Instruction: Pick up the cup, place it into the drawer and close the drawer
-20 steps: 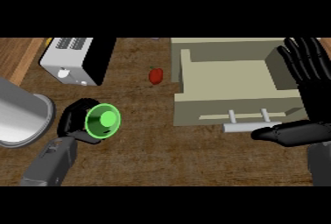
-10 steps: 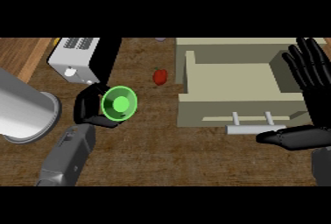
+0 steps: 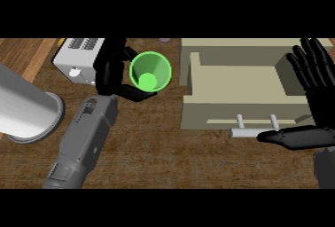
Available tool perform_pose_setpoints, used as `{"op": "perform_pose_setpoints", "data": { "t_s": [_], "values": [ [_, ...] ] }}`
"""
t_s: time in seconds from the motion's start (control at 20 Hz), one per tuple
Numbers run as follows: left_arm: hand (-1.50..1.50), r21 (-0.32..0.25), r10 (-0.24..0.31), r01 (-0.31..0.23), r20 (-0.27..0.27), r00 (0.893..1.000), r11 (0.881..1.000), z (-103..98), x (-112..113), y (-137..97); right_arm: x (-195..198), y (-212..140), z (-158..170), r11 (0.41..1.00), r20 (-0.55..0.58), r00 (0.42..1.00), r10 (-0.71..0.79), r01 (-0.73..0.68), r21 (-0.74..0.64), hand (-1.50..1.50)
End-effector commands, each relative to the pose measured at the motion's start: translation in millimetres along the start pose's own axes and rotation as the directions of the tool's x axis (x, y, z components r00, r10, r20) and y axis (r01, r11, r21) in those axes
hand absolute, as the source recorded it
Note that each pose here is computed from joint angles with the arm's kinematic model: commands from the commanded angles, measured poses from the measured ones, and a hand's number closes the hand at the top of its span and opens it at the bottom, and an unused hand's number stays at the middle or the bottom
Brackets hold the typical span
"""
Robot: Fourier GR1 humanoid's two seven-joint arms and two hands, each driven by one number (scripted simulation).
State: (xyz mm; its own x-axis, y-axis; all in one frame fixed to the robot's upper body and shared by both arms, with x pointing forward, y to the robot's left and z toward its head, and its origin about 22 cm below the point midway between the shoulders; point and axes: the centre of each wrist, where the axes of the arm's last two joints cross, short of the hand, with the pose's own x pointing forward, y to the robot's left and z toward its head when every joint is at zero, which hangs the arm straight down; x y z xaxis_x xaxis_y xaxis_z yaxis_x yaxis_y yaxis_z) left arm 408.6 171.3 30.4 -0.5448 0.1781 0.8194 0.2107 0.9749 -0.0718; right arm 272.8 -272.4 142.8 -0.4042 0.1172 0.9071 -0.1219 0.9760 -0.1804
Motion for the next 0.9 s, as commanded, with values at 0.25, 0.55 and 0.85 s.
{"op": "perform_pose_setpoints", "data": {
  "t_s": [0.25, 0.55, 0.85],
  "values": [
    [1.5, -0.076, -0.042, 0.041, -0.004, 0.999, 0.996, -97, 75, -84, -3, -9, -9, 0.999, 0.014, 1.0, 0.001, -0.001, -0.035, -1.5],
    [1.5, -0.058, -0.12, 0.114, -0.123, 0.985, 0.992, -128, 93, -127, -7, -12, 1, 1.0, 0.018, 1.0, -0.006, 0.006, 0.0, -1.5],
    [1.5, -0.061, -0.233, 0.225, -0.245, 0.941, 0.973, -131, 74, -140, 0, 0, -9, 0.999, 0.031, 0.999, -0.008, 0.007, 0.045, -1.5]
  ]
}}
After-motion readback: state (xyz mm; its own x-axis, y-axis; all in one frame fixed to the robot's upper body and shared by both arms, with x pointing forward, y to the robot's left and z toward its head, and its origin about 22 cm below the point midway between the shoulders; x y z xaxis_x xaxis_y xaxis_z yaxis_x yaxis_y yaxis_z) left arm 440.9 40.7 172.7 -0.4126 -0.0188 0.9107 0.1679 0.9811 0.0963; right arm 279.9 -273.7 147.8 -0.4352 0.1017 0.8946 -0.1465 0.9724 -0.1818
